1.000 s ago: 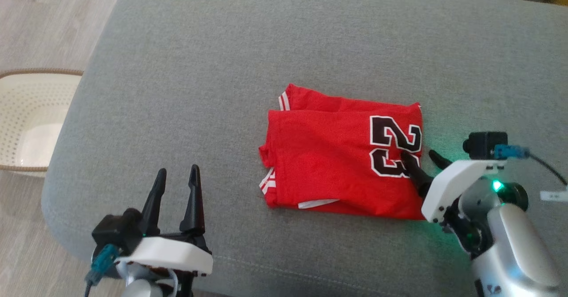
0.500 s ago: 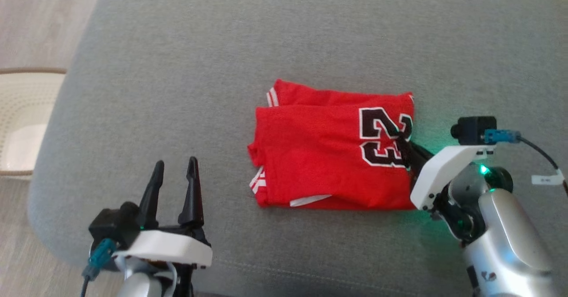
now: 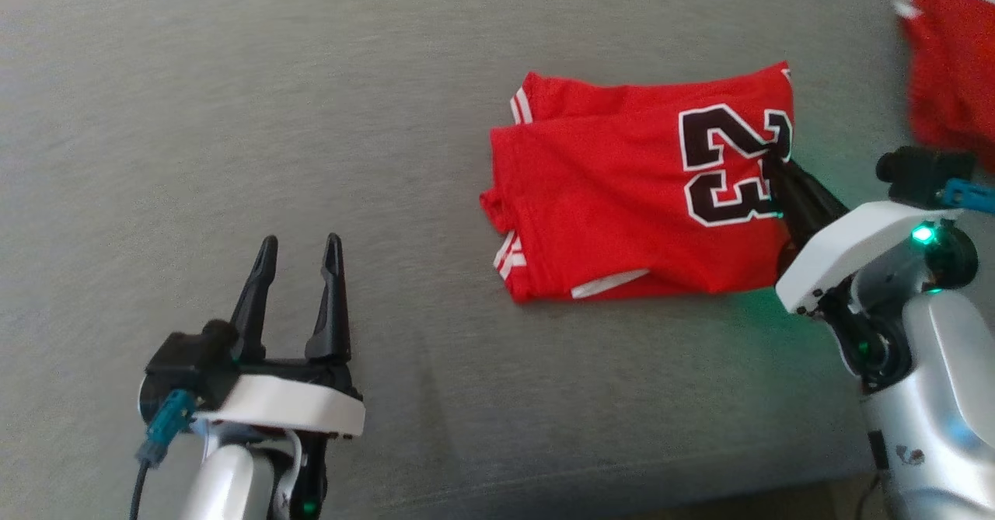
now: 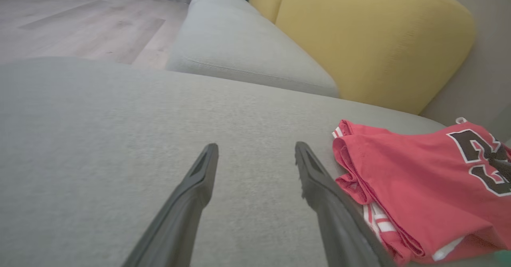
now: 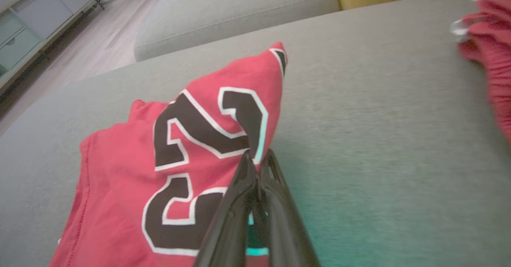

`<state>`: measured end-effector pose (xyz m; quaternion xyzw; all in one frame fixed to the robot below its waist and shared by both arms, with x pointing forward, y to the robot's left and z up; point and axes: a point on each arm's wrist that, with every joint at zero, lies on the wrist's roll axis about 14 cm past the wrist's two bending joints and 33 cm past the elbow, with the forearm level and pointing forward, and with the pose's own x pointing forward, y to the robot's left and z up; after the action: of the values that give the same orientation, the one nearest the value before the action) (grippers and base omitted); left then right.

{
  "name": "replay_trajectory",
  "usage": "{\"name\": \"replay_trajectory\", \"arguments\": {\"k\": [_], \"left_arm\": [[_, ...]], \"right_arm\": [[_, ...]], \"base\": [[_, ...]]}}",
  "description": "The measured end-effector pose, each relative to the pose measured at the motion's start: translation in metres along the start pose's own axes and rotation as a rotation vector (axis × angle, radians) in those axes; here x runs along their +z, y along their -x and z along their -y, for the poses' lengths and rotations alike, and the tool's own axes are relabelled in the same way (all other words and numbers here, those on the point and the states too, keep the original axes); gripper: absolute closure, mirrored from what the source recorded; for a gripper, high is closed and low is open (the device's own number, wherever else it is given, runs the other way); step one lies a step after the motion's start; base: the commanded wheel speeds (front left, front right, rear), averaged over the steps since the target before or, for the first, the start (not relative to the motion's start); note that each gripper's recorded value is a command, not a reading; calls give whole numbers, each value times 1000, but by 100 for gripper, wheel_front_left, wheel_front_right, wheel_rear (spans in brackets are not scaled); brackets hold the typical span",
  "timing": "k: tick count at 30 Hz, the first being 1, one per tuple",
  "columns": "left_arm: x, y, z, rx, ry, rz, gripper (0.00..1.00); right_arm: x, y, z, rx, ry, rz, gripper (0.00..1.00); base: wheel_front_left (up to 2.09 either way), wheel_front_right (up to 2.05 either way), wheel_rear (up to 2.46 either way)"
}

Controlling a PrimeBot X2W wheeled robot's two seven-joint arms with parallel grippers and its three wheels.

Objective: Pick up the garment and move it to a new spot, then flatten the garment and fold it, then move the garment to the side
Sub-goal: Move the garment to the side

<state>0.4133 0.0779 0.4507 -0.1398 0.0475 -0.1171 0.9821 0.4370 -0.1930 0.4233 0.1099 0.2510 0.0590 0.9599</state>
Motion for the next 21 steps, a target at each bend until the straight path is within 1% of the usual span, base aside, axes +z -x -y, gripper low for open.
{"name": "replay_trajectory", "arguments": {"k": [4, 5, 6, 7, 8, 13, 17, 21], "left_arm": [[-15, -18, 32, -113, 3, -31, 0], [-22, -25, 47, -169, 3, -48, 0], [-25, -28, 54, -197, 3, -57, 0], [-29, -31, 63, -224, 5, -67, 0], [-29, -31, 63, -224, 5, -67, 0], [-37, -41, 97, -327, 33, -89, 0], [-42, -44, 104, -356, 33, -102, 0], [-38, -43, 99, -344, 25, -94, 0]], "right_arm": [[6, 25, 33, -100, -34, 54, 100], [6, 37, 46, -146, -42, 69, 100], [7, 43, 52, -168, -47, 80, 100], [7, 49, 58, -189, -53, 85, 100], [7, 49, 58, -189, -53, 85, 100], [4, 72, 79, -271, -79, 110, 100], [3, 80, 88, -304, -83, 118, 100], [5, 76, 86, -295, -73, 127, 100]], "base": [[0, 0, 0], [0, 0, 0], [0, 0, 0], [0, 0, 0], [0, 0, 0], [0, 0, 0], [0, 0, 0], [0, 0, 0]]}}
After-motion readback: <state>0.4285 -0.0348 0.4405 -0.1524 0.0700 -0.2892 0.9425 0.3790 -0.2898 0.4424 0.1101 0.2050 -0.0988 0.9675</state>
